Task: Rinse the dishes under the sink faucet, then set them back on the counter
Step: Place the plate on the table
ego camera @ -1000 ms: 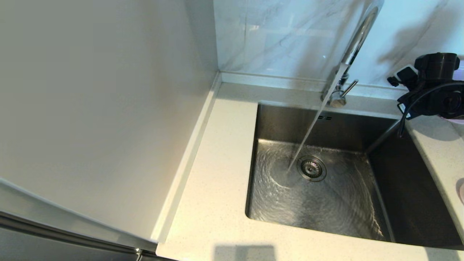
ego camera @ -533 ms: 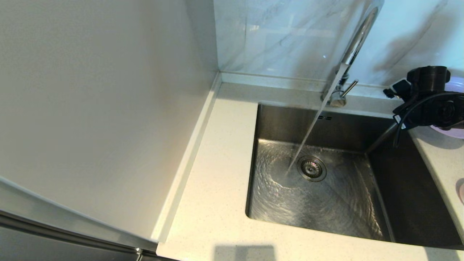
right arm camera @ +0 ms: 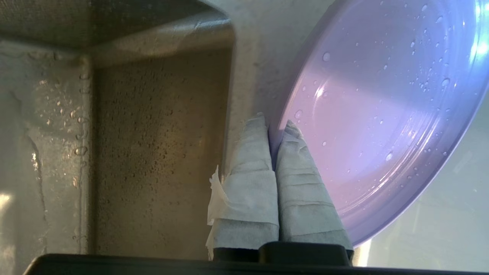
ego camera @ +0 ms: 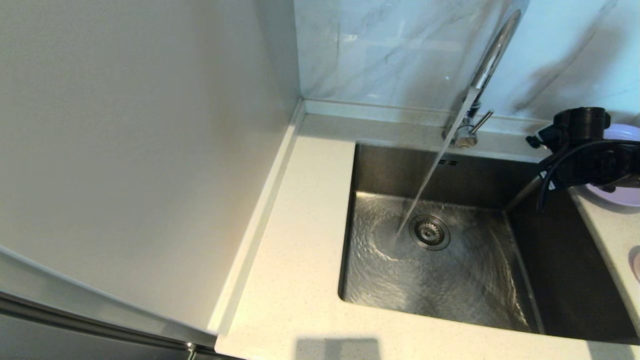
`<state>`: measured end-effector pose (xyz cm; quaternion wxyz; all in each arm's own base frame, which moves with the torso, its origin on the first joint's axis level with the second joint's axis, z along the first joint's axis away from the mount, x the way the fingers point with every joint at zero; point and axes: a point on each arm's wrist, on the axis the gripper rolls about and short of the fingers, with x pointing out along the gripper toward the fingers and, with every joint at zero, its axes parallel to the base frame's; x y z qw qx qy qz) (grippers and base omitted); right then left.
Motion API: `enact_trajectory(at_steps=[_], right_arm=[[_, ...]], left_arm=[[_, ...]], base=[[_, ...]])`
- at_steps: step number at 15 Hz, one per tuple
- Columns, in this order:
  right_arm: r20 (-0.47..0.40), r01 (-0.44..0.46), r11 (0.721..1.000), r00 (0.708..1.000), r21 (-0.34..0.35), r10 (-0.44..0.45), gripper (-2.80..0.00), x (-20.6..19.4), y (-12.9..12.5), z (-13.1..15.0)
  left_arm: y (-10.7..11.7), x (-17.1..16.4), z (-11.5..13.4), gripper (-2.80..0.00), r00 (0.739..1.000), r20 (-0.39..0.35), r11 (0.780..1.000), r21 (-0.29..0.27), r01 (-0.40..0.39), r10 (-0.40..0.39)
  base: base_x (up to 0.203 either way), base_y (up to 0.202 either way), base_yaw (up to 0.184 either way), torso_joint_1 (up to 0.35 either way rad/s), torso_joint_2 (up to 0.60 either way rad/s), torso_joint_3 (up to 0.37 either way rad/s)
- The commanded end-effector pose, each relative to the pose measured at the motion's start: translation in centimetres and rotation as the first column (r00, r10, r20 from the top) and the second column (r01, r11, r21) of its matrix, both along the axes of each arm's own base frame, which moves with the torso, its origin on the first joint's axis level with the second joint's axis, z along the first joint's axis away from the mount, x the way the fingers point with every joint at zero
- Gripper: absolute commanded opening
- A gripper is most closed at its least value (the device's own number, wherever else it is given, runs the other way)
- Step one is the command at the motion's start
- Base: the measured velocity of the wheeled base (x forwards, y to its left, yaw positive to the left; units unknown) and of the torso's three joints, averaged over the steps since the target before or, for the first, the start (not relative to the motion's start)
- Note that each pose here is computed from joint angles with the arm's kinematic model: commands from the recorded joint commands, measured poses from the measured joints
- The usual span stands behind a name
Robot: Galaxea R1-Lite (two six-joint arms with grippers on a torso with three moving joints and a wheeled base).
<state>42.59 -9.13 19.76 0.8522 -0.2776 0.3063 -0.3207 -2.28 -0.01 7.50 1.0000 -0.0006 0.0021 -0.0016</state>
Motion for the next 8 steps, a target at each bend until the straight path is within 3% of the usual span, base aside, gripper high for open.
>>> enact_trajectory(at_steps=[1,8], right_arm=[[-0.017,0.005,1.0,1.0,0.001,-0.005,-2.8,0.38,-0.24,-0.8],[-0.018,-0.008,1.0,1.0,0.002,0.008,-2.8,0.55,0.22,-0.93]], left_arm=[[0.0,0.0,0.0,-2.8,1.0,0.0,1.0,0.0,0.0,0.0],[0.0,0.0,0.0,-2.8,1.0,0.0,1.0,0.0,0.0,0.0]], base=[[0.0,0.0,0.0,0.0,0.0,0.0],[0.0,0.0,0.0,0.0,0.0,0.0]])
